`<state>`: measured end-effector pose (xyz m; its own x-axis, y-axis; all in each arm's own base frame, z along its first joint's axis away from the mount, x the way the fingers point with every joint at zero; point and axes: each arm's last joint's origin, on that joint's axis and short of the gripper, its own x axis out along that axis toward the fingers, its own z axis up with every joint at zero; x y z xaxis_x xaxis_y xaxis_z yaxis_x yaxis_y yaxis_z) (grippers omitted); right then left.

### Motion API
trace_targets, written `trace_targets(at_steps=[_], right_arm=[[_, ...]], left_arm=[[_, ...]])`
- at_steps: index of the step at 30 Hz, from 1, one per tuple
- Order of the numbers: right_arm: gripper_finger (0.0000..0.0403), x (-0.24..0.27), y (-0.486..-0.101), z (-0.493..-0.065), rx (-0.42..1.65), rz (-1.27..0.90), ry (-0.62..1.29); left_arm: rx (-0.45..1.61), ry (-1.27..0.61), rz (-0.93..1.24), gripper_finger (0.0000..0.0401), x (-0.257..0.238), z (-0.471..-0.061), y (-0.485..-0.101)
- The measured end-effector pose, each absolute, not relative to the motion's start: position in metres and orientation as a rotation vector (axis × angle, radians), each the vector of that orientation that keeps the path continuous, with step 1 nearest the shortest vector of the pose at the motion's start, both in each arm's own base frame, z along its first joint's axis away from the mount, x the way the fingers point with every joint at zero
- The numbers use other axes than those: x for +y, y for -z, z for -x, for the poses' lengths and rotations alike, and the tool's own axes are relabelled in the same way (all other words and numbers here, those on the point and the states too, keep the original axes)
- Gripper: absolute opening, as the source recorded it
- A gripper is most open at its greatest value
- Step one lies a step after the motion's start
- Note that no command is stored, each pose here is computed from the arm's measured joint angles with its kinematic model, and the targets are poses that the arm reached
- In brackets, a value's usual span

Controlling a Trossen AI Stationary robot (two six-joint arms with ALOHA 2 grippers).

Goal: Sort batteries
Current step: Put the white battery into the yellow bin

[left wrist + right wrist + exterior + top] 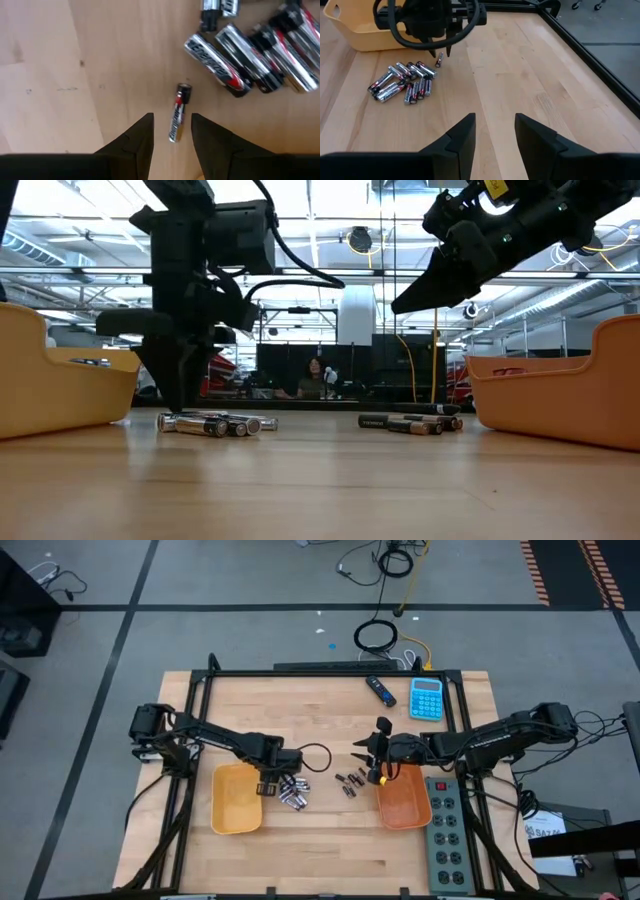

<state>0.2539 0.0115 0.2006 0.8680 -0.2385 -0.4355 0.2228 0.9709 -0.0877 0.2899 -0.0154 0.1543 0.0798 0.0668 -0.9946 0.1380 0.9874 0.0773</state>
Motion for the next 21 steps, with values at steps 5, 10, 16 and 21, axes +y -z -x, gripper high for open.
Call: trace_targets(at_steps=[5,10,16,21], right_arm=[[0.0130,0.012,-0.201,-0.254,0.460,0.035,0.241],[0.0130,0.011,-0.200,-0.254,0.464,0.036,0.241],[0.0130,0.011,-0.200,-0.254,0.467,0.036,0.241],[0.0130,0.011,-0.200,-0.253,0.468,0.033,0.242]], left_arm=[[1.503,0.070,-0.169,0.0140,-0.016,-0.291,-0.151],[1.555,0.098,-0.186,0.0140,-0.016,-0.294,-0.137],[1.580,0.117,-0.224,0.0101,-0.016,-0.295,-0.129],[1.578,0.129,-0.254,0.0021,-0.016,-0.296,-0.129]])
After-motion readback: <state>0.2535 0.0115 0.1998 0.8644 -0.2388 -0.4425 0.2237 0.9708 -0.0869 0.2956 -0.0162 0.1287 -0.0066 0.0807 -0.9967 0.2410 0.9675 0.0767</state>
